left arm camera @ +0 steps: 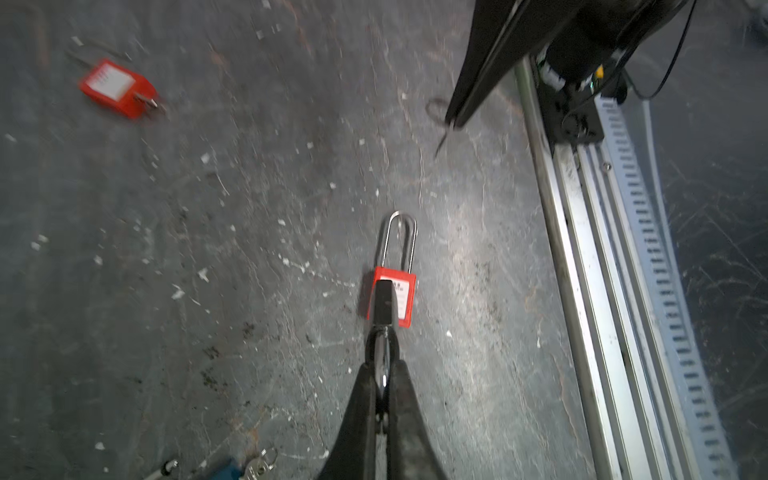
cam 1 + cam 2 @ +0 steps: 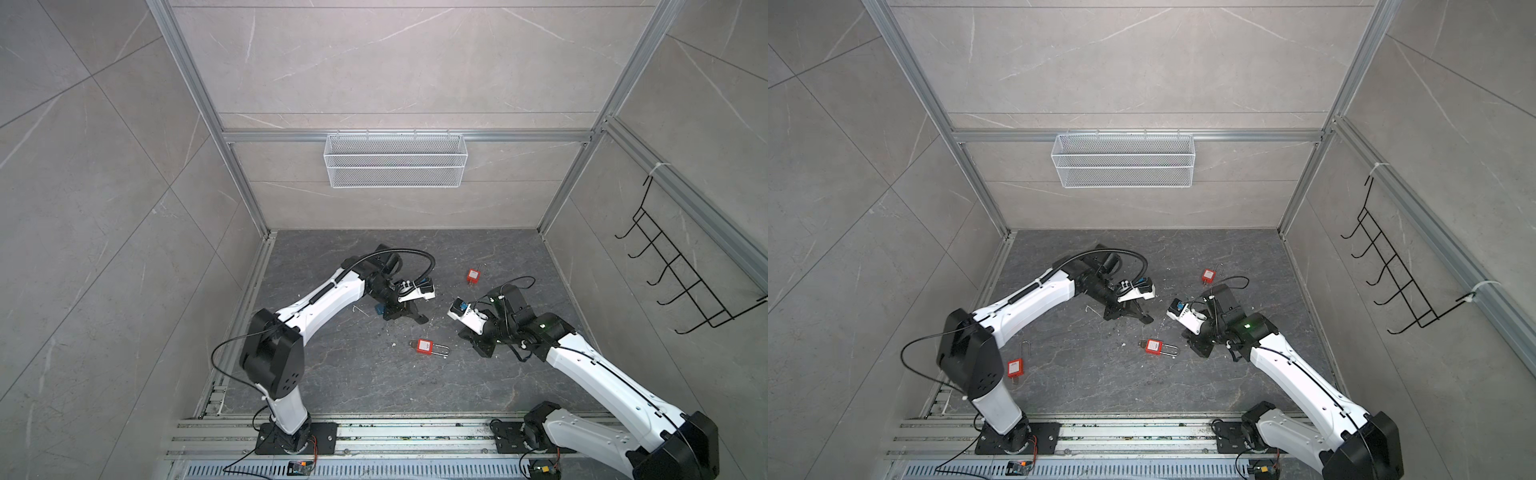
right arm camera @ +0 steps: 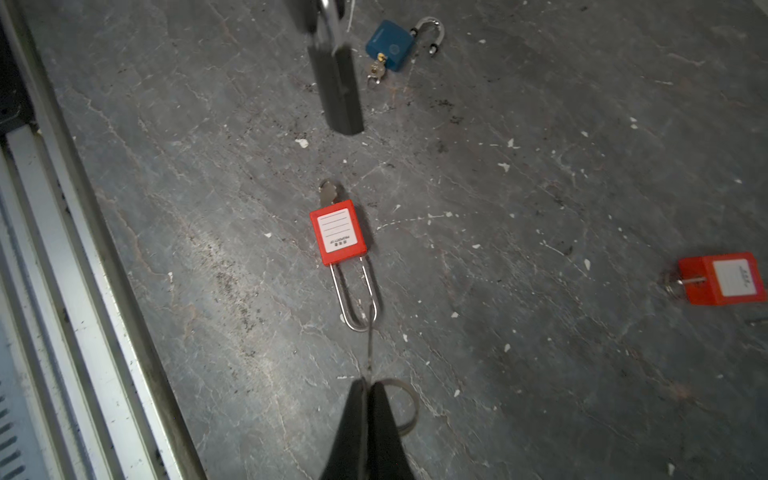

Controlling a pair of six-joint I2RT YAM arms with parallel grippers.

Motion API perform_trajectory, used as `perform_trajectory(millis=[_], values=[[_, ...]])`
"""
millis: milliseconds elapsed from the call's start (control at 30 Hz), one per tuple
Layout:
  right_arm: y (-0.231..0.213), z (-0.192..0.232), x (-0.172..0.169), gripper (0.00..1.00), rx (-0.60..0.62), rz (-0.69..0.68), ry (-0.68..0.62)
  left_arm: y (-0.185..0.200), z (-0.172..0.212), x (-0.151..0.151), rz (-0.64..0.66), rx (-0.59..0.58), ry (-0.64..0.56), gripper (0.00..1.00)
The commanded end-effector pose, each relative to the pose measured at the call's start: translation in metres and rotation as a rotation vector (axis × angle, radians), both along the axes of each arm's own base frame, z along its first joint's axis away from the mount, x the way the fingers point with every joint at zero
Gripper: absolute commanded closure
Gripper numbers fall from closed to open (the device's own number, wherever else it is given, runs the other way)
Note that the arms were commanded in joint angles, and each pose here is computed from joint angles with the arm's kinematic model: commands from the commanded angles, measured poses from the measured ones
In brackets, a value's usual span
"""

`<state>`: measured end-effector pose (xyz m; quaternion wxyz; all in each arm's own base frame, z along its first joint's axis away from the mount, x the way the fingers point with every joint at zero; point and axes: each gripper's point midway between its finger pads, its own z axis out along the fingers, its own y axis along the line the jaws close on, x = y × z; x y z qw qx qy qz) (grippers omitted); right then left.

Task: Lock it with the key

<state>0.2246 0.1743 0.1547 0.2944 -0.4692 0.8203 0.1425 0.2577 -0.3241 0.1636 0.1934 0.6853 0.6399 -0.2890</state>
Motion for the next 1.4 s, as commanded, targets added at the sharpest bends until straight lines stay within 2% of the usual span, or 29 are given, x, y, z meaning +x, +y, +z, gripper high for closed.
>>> perform_trajectory(millis=[0,167,300,433,600,833,933,1133,1233,1300,1367], values=[[-0.006,0.007,0.011,1.00,0.013,-0.083,-0.027,0.016,-0.022,0.001,-0.048,0.170,0.041,1.00],[-0.008,0.014,0.009,1.00,0.036,-0.132,-0.013,0.014,-0.052,0.021,-0.041,0.294,0.023,1.00],[-0.009,0.017,0.004,1.00,0.050,-0.136,-0.010,0.011,-0.073,0.024,-0.057,0.369,0.043,1.00],[-0.010,0.014,-0.001,1.00,0.051,-0.130,-0.004,0.006,-0.087,0.029,-0.064,0.444,0.008,1.00],[-0.010,0.015,-0.001,1.00,0.059,-0.140,0.000,-0.016,-0.096,0.030,-0.080,0.452,0.008,1.00],[-0.013,0.013,-0.007,1.00,0.061,-0.146,0.013,-0.027,-0.105,0.028,-0.100,0.483,0.018,1.00],[-0.012,0.012,-0.007,1.00,0.070,-0.151,0.014,-0.025,-0.123,0.032,-0.093,0.525,0.028,1.00],[0.001,0.014,-0.006,1.00,0.173,-0.173,0.049,-0.030,-0.127,0.049,-0.058,0.544,-0.029,1.00],[0.005,0.015,-0.004,0.99,0.206,-0.182,0.059,-0.031,-0.128,0.056,-0.046,0.545,-0.053,0.95],[0.008,0.013,-0.003,0.98,0.218,-0.184,0.072,-0.033,-0.128,0.061,-0.031,0.542,-0.074,0.86],[0.011,0.014,-0.003,0.96,0.242,-0.189,0.087,-0.033,-0.130,0.065,-0.018,0.549,-0.088,0.85]])
